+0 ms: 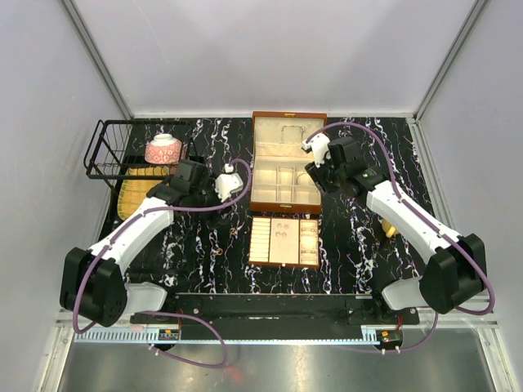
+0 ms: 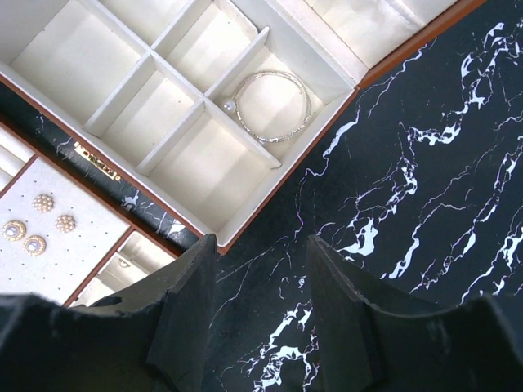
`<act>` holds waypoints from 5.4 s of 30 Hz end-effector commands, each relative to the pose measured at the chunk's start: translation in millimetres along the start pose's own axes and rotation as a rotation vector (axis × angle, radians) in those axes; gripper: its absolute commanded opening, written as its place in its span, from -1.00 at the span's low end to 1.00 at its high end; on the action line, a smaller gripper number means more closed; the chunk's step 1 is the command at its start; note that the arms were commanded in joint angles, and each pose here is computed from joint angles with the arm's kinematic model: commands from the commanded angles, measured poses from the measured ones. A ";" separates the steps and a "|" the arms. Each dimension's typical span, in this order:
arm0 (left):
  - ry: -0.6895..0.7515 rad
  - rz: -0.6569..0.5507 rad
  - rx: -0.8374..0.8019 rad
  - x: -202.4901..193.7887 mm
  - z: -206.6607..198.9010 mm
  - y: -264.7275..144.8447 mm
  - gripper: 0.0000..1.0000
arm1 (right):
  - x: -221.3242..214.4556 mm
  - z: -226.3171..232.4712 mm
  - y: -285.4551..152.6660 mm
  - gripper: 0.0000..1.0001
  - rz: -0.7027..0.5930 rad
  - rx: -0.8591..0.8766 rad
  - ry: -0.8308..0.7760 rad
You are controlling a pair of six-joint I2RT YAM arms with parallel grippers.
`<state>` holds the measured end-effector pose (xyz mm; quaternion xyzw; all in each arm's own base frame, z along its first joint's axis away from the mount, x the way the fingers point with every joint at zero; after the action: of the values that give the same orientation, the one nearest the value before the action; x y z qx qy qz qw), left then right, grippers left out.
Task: Organize the mixed jewelry
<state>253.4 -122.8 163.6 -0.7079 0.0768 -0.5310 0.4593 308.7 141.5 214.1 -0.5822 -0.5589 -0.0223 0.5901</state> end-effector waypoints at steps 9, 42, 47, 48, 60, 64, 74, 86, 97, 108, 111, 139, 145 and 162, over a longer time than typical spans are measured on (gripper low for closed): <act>0.114 0.055 -0.073 -18.7 -25.6 10.1 0.52 | -4.5 -1.0 -11.0 0.21 0.018 -0.010 0.020; 0.143 0.200 -0.025 -21.1 -21.5 76.4 0.00 | -22.8 -13.3 4.2 0.48 0.101 -0.055 0.044; 0.150 0.223 -0.010 -24.3 -20.7 78.8 -0.03 | -25.6 -14.9 4.6 0.47 0.106 -0.055 0.050; 0.149 0.227 -0.008 -25.0 -20.5 78.9 -0.04 | -25.6 -15.4 4.2 0.47 0.105 -0.056 0.051; 0.143 0.249 -0.011 -31.2 -28.4 79.7 -0.12 | -33.0 -18.1 4.7 0.44 0.118 -0.062 0.058; 0.143 0.254 -0.015 -32.6 -30.6 79.8 -0.13 | -34.9 -18.6 5.4 0.44 0.121 -0.065 0.059; 0.136 0.275 -0.015 -38.8 -32.2 78.8 -0.18 | -38.1 -19.2 4.2 0.43 0.122 -0.067 0.060; 0.133 0.286 -0.027 -45.0 -37.7 76.3 -0.24 | -41.6 -19.0 6.7 0.42 0.131 -0.065 0.065; 0.136 0.297 -0.033 -46.6 -36.6 83.2 -0.26 | -43.5 -18.6 6.8 0.41 0.133 -0.065 0.067; 0.128 0.327 -0.055 -52.8 -37.7 91.4 -0.52 | -43.3 -20.7 5.0 0.40 0.130 -0.074 0.069; 0.128 0.338 -0.059 -55.9 -39.2 93.3 -0.60 | -42.5 -21.7 4.6 0.40 0.129 -0.079 0.069; 0.179 0.245 -0.055 -30.5 -43.6 67.8 -1.00 | -41.2 -22.0 1.8 0.38 0.115 -0.076 0.089; 0.190 0.240 -0.080 -27.7 -45.5 66.8 -1.00 | -44.0 -20.6 -0.1 0.39 0.117 -0.077 0.089; 0.353 0.025 -0.091 38.8 -70.9 13.7 -1.00 | 10.7 -6.0 2.2 0.37 0.026 0.236 0.236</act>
<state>215.9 -180.6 146.1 -0.6562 0.2010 -0.5891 0.4266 317.8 128.7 209.9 -0.5606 -0.4838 -0.0263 0.6716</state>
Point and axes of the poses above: each gripper's point midway between its finger pads, its own y axis out along the fingers, its own z axis along the line the jaws close on, x = y × z, the point moved 6 cm from there along -y, back along the fingers, and after that the axes turned 7 degrees about -y, right-handed, at the moved point
